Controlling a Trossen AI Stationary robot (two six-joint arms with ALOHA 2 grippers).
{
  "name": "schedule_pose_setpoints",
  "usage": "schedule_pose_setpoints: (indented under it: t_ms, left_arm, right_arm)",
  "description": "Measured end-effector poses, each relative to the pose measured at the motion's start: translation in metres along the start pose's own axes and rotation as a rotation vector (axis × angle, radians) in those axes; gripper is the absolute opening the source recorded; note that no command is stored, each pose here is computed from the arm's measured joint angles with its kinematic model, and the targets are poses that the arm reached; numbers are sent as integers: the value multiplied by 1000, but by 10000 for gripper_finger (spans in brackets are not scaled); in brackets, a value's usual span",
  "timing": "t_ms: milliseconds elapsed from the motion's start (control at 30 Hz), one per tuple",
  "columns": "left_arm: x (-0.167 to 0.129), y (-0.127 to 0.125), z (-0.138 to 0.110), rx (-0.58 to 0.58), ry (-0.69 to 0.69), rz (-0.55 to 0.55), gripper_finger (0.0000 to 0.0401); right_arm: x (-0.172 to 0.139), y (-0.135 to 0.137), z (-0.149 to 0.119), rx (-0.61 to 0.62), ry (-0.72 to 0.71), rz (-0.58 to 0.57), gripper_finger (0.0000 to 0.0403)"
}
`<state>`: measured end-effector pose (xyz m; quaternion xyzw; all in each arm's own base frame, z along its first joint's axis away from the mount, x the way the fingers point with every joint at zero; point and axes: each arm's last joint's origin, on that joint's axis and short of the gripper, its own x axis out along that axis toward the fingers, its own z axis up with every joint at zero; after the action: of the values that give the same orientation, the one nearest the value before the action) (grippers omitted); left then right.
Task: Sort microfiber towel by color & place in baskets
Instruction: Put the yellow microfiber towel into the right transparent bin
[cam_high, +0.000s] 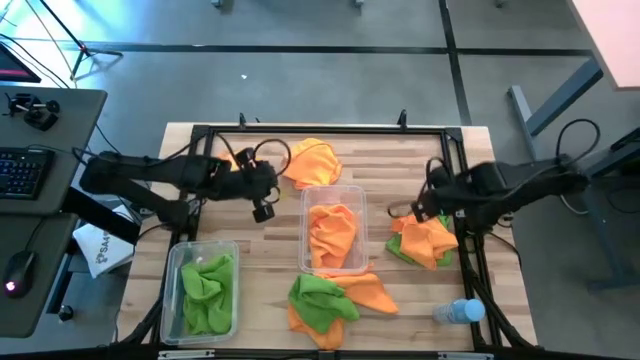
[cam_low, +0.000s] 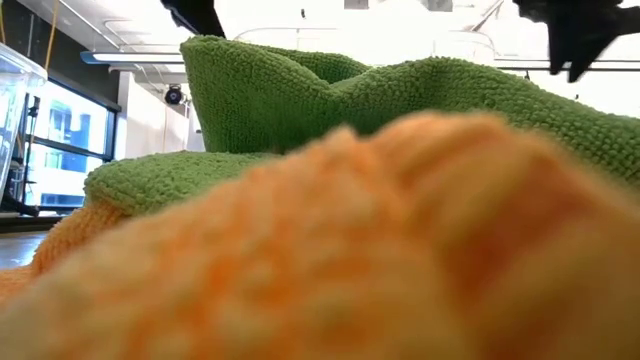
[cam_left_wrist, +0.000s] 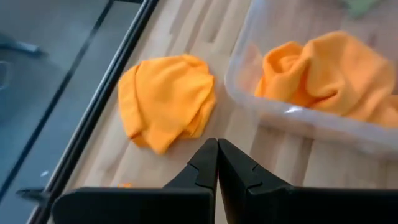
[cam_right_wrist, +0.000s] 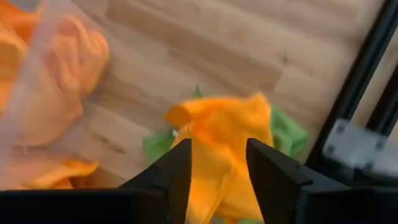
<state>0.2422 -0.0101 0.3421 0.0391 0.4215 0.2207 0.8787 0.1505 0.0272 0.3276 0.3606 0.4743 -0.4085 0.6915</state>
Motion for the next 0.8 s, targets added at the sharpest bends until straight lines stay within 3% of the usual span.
schedule_pose_setpoints:
  t_ms: [267,433,600,800]
  left_arm:
    - [10,20,12,-37,-59,0,0]
    - [10,19,18,-60,-106,-74,0]
    - [10,18,20,-40,-122,-85,0]
    - [10,19,19,-19,-120,-91,0]
  right_arm:
    - [26,6,-39,98,84,-10,174]
    - [57,7,-56,135,166,-44,174]
    - [87,-4,-68,179,241,-136,174]
    - [116,-10,-77,184,261,-124,174]
